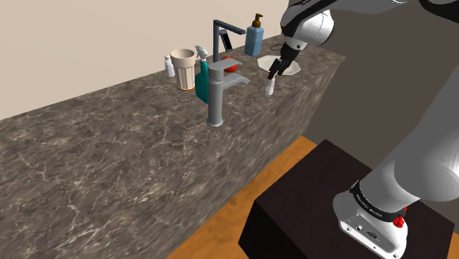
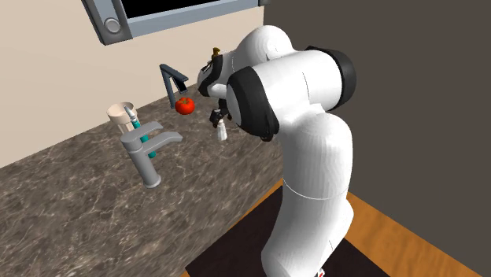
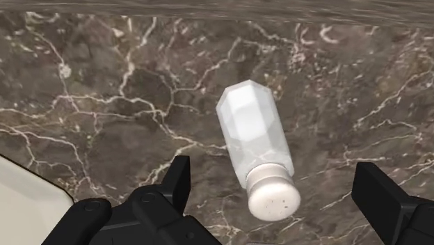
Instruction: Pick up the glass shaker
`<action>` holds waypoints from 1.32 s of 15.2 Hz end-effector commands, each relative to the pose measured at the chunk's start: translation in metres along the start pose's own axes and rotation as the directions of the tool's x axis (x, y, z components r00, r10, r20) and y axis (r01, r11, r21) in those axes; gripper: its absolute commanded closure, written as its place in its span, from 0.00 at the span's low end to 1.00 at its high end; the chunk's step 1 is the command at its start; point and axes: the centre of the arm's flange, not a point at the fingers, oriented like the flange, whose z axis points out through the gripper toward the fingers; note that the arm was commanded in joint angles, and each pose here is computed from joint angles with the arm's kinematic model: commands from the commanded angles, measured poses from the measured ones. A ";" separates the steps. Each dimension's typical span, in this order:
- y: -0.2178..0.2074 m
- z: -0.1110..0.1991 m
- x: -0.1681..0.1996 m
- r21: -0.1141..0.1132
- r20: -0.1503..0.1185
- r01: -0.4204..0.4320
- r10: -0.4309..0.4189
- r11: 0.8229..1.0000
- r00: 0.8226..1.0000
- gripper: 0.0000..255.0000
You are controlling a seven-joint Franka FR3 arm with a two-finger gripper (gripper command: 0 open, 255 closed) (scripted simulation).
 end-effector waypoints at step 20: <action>0.001 0.009 -0.002 0.001 -0.001 0.000 0.000 1.000 1.000 1.00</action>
